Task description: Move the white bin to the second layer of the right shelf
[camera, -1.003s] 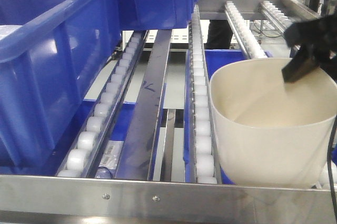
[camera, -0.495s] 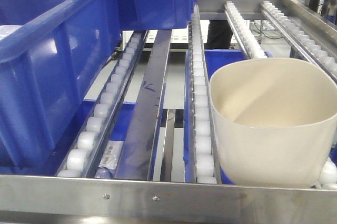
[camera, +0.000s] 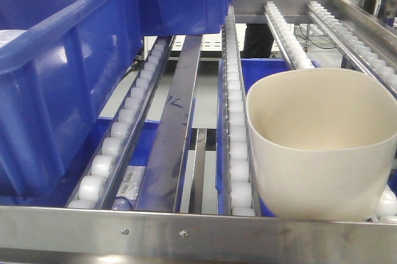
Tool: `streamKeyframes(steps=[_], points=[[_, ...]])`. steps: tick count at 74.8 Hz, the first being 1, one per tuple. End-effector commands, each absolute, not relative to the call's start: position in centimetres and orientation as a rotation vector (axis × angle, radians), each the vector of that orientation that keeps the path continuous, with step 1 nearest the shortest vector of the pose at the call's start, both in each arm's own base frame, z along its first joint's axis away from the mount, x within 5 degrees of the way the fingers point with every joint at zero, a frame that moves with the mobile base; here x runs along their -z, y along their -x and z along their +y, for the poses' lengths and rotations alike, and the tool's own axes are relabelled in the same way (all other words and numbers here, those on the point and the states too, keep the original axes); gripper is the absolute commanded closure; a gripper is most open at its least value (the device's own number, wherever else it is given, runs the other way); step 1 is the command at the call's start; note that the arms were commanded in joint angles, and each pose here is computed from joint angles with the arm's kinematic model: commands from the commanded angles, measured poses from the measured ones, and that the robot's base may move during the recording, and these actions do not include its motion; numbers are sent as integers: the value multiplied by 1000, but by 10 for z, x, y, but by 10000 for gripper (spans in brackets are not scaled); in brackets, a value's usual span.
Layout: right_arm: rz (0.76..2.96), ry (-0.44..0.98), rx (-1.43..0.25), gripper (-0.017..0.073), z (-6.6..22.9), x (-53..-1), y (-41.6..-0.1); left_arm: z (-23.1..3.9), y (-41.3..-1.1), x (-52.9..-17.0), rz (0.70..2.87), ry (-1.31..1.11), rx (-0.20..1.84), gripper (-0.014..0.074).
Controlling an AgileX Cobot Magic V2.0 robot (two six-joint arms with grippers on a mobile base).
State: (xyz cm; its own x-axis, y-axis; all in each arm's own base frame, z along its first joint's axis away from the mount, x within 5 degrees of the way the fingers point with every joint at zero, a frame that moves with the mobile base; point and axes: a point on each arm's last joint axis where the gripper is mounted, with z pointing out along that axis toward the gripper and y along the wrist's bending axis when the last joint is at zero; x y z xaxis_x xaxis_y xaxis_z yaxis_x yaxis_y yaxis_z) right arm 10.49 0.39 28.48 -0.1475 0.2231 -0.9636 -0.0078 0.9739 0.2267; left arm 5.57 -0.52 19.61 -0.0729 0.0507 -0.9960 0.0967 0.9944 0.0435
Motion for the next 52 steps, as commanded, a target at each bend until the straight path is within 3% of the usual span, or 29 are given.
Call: streamKeyframes(steps=[1, 52], points=[[1595, -175, -186, 504, 1, -302, -106, -6, -56, -192, 1580, -108, 47, 509], [1577, -167, -187, 504, 1, -301, -97, -6, -56, -192, 1580, -108, 47, 509]])
